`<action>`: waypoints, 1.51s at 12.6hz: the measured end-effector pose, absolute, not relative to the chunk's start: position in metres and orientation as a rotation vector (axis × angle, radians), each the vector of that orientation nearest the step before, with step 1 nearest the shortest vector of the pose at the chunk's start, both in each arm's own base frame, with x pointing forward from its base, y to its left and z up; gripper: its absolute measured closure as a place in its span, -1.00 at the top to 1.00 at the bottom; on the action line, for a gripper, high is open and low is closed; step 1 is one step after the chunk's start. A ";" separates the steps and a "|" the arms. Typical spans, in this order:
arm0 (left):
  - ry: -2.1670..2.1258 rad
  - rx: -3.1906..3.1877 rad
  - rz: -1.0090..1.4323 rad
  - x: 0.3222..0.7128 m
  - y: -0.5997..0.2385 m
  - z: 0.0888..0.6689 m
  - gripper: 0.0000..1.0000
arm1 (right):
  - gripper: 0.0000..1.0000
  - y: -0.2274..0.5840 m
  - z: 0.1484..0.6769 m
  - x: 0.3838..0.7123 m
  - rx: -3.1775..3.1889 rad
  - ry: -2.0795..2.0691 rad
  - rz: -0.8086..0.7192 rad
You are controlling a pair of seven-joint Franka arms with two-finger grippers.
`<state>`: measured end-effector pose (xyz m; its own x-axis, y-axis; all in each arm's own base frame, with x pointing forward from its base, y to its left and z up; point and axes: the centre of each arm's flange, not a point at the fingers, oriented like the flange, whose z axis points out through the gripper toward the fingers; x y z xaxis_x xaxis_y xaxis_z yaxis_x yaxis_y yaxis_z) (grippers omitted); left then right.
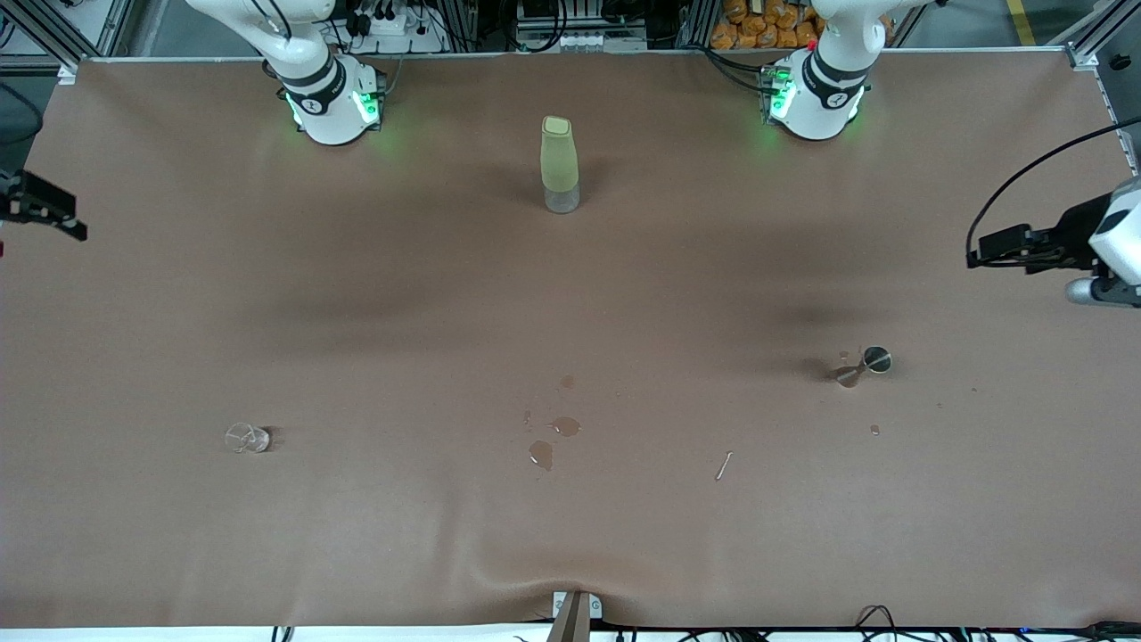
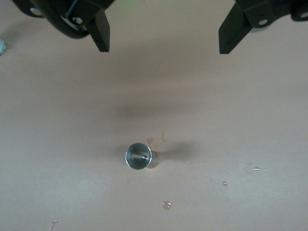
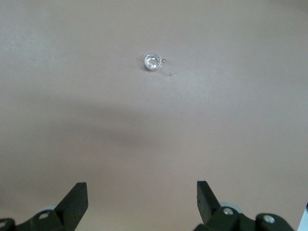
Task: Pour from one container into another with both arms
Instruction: 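Reach the left gripper to the jigger while the right gripper reaches the beaker, then grasp the steel jigger with the left gripper while the right gripper grasps the beaker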
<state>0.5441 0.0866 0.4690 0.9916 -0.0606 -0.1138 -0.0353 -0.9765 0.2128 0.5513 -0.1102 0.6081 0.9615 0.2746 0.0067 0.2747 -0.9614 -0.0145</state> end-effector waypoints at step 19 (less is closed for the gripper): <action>-1.000 2.022 0.650 0.536 0.217 0.149 0.88 | 1.00 -0.294 0.258 0.617 -2.190 -1.115 -0.751</action>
<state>0.5364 0.2171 0.1488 0.5612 -0.4265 0.7093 -0.8214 -0.3924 0.4140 0.6166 -0.2939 0.2575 0.4964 0.5225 0.6933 0.8389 -0.4943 -0.2281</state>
